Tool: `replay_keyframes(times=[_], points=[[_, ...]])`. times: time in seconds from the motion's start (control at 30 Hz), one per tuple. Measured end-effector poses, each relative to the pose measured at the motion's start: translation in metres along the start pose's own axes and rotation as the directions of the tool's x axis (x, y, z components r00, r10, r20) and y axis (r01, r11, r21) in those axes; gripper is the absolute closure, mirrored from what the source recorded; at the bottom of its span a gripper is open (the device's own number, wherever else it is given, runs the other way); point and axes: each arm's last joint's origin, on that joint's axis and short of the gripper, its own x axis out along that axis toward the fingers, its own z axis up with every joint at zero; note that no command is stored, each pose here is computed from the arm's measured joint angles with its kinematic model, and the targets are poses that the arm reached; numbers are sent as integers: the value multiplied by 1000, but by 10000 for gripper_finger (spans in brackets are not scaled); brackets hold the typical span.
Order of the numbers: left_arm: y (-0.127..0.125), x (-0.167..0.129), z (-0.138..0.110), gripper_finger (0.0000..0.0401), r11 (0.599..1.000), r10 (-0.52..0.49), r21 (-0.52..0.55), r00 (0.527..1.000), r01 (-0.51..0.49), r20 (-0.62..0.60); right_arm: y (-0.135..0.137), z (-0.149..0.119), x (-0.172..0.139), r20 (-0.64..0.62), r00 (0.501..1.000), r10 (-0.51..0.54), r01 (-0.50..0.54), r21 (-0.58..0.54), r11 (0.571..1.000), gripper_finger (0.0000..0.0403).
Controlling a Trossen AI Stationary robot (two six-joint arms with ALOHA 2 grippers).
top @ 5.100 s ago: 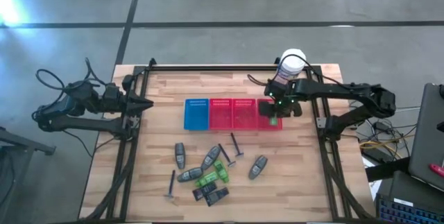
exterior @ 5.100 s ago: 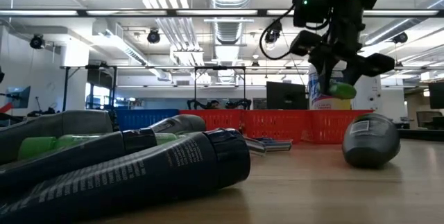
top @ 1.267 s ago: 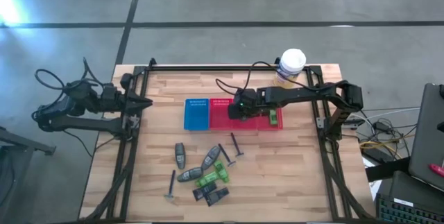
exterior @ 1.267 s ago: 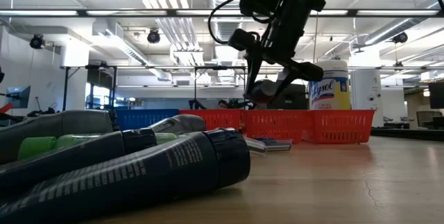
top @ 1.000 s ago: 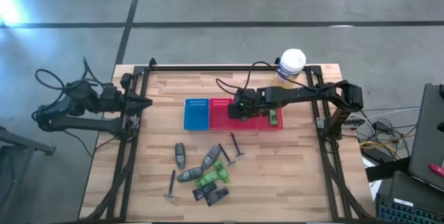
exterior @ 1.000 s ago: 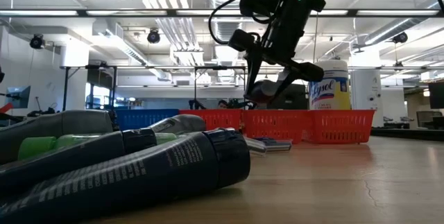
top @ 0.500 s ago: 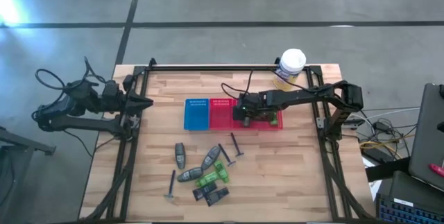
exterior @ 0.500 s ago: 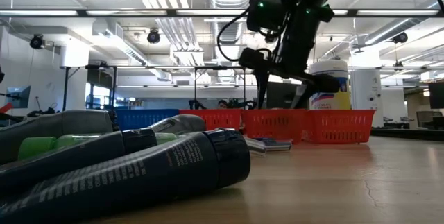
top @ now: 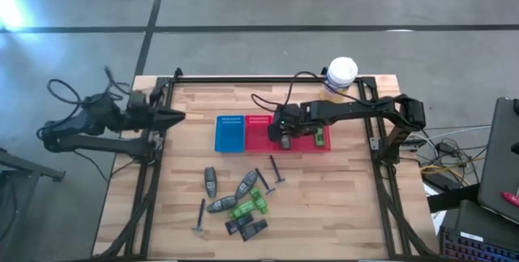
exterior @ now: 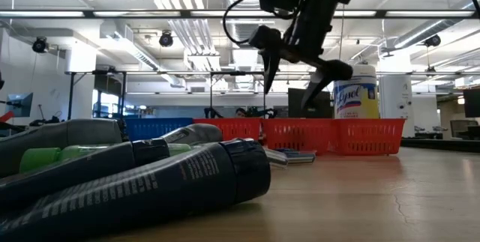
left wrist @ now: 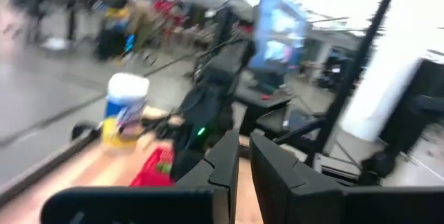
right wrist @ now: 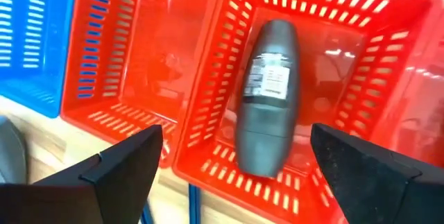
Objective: Pick & Place Travel size toiletries
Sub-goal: Put the gray deodorant into the middle red bin
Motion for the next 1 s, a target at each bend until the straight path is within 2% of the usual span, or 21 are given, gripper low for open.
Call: replay_keyframes(times=[0.1, 0.17, 0.3, 0.43, 0.5, 0.57, 0.67, 0.73, 0.77, 0.83, 0.93, 1.0], points=[[3, 18, -12, 363, 990, 70, -109, 990, -84, -125, 1, 1, -8, -10, 1000, -23, 22, -39, 999, 42], [6, 31, -26, 364, 969, 121, -181, 960, -170, -251, 1, 1, -15, -19, 999, -31, 30, -71, 997, 46], [14, 43, -55, 364, 895, 218, -230, 825, -382, -521, -5, -1, -36, -30, 997, -71, 66, -139, 988, 53], [11, 53, -73, 364, 850, 218, -241, 729, -469, -649, -18, -5, -57, -28, 996, -89, 83, -172, 982, 58], [8, 58, -76, 364, 824, 206, -280, 721, -492, -662, -25, -9, -69, -2, 996, -90, 88, -184, 979, 60], [7, 65, -83, 358, 777, 214, -305, 687, -551, -695, -32, -14, -80, 28, 994, -103, 106, -205, 973, 60], [8, 72, -97, 327, 709, 222, -289, 593, -643, -774, -40, -23, -95, 78, 993, -84, 100, -233, 967, 55], [10, 74, -108, 294, 663, 250, -237, 509, -710, -824, -46, -28, -104, 107, 992, -62, 88, -250, 964, 49], [10, 75, -111, 275, 642, 259, -226, 484, -732, -836, -49, -31, -107, 113, 992, -56, 84, -259, 962, 46], [10, 79, -113, 236, 600, 265, -238, 471, -763, -841, -54, -35, -111, 117, 992, -42, 73, -267, 961, 43], [11, 84, -122, 177, 521, 273, -234, 420, -821, -866, -62, -42, -114, 118, 992, -34, 66, -281, 957, 41], [9, 86, -126, 142, 485, 258, -236, 395, -842, -882, -67, -47, -112, 122, 992, -41, 75, -285, 956, 44]])
